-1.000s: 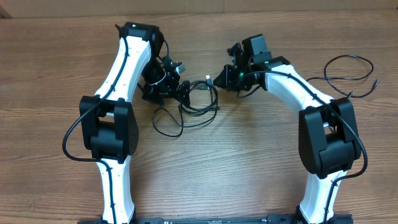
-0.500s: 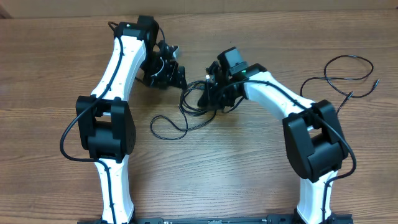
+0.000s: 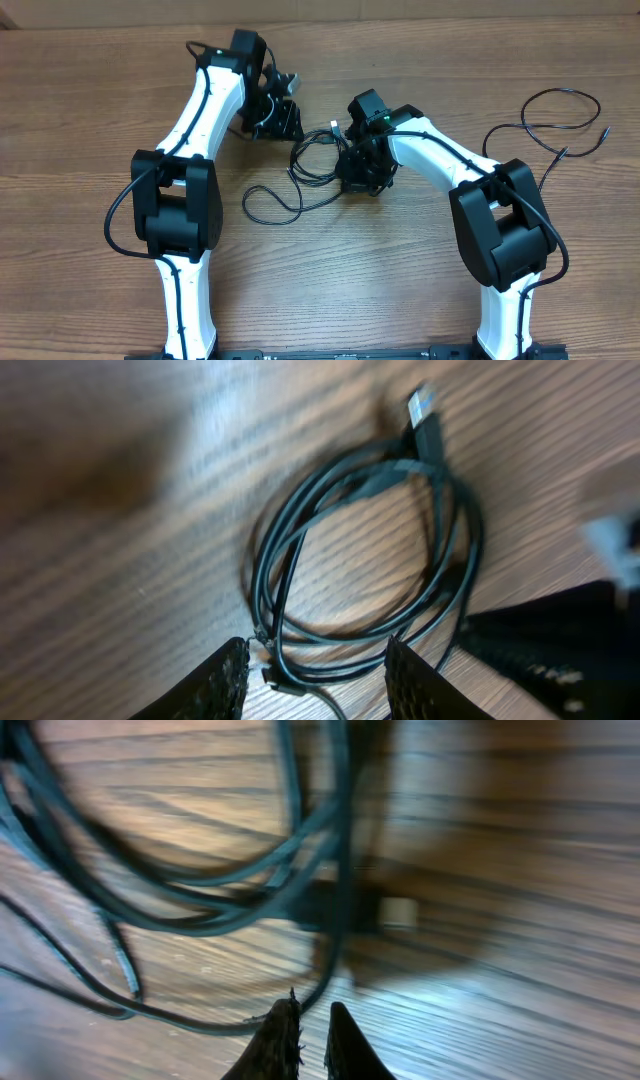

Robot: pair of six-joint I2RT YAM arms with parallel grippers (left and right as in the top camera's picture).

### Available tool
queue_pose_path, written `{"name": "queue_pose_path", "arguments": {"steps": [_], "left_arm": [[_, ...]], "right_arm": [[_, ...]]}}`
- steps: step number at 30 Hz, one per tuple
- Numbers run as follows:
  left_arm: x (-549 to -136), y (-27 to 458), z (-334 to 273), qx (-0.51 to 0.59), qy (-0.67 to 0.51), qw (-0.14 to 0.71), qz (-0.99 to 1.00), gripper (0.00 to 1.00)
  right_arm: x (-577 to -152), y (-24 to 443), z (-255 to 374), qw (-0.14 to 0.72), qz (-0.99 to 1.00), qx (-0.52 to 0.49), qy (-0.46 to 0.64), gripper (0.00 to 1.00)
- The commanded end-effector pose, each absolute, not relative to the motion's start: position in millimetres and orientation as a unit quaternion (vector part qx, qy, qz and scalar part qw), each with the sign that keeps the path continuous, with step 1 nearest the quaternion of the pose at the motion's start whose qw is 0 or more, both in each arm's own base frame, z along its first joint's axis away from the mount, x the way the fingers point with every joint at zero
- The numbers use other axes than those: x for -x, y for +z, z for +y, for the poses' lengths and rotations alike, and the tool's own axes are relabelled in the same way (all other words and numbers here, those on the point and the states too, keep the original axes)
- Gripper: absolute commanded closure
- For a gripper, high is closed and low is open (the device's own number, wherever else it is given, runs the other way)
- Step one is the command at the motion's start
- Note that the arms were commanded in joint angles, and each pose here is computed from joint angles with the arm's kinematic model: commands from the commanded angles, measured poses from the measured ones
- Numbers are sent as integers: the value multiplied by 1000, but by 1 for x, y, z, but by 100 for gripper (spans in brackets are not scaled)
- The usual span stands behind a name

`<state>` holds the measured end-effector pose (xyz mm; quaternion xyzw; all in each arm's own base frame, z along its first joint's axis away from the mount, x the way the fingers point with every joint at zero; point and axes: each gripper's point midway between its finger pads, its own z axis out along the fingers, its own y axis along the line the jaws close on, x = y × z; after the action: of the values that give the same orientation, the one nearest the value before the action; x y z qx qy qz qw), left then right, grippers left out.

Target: Untangle cables

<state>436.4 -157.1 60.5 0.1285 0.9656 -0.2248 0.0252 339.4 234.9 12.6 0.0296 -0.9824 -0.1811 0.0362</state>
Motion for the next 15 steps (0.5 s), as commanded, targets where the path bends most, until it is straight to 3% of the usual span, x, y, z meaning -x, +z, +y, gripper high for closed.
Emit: {"name": "queue_pose_path", "arguments": {"steps": [1, 9, 15], "left_arm": [[-424, 48, -155, -152, -214, 13, 965, 54], [-430, 31, -156, -154, -213, 33, 964, 53], [-434, 26, -144, -151, -177, 38, 972, 57]], "right_arm": [[-345, 6, 215, 31, -988, -15, -148, 90], [-348, 7, 190, 42, -989, -8, -145, 90], [-342, 24, 220, 59, -963, -55, -257, 87]]}}
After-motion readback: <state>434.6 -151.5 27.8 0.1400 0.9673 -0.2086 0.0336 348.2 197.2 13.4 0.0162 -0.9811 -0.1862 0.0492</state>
